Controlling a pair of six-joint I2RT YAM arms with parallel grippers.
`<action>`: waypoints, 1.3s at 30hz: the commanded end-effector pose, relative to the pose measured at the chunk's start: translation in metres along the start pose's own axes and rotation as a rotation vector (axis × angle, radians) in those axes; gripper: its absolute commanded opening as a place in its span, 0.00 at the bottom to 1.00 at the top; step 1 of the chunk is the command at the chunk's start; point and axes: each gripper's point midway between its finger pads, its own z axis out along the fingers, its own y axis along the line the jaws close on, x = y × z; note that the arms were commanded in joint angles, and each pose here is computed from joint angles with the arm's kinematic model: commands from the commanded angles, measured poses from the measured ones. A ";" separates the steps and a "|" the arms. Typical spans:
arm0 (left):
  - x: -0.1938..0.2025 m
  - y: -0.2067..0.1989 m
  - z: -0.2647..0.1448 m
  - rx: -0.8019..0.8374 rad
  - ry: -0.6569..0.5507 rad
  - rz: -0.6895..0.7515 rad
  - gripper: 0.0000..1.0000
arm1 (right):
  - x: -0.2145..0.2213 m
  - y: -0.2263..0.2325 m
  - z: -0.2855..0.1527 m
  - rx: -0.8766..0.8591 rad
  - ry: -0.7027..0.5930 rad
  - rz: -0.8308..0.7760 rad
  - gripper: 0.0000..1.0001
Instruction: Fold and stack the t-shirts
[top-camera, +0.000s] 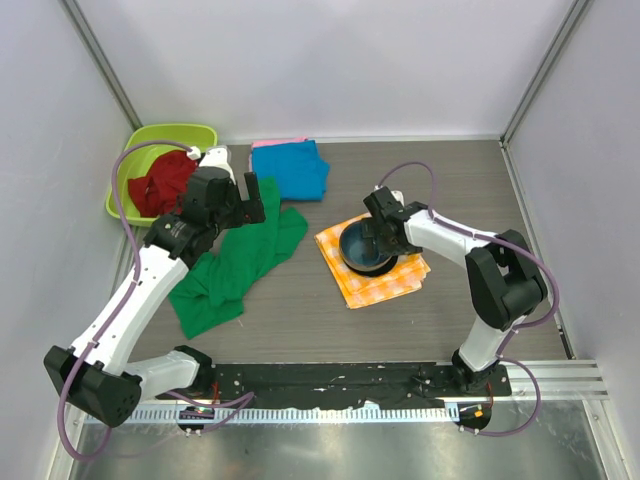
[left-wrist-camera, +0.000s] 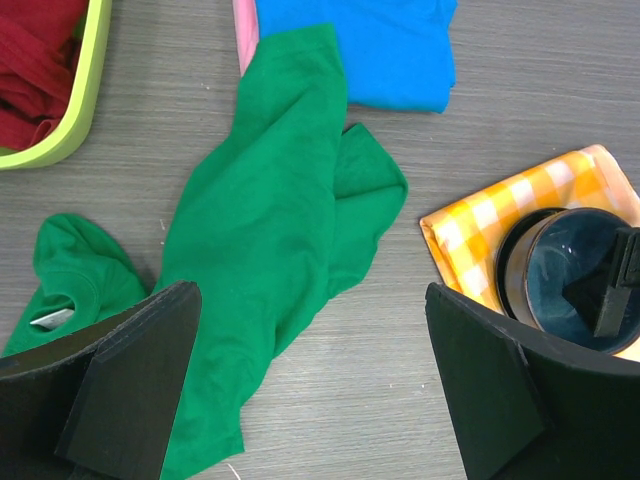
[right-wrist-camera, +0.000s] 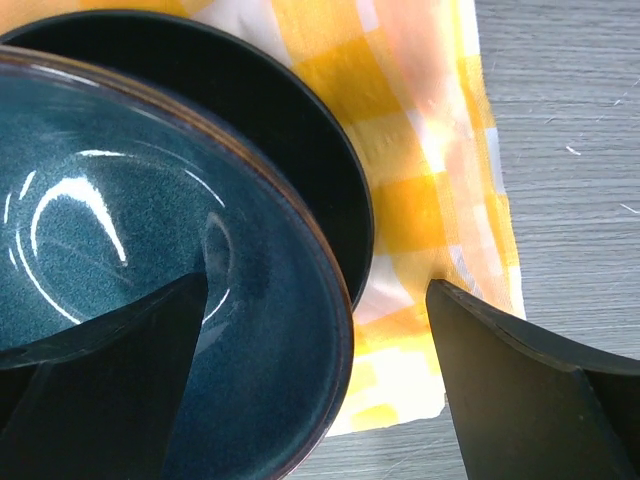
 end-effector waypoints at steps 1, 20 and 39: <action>-0.012 -0.002 -0.001 0.004 -0.042 -0.010 1.00 | -0.006 -0.013 0.008 0.054 -0.027 0.024 0.96; -0.011 0.000 -0.002 0.002 -0.053 -0.010 1.00 | -0.008 -0.089 0.053 0.260 0.014 0.233 0.85; -0.006 0.002 0.000 0.001 -0.051 -0.009 1.00 | -0.034 -0.032 -0.032 0.205 -0.170 0.104 0.86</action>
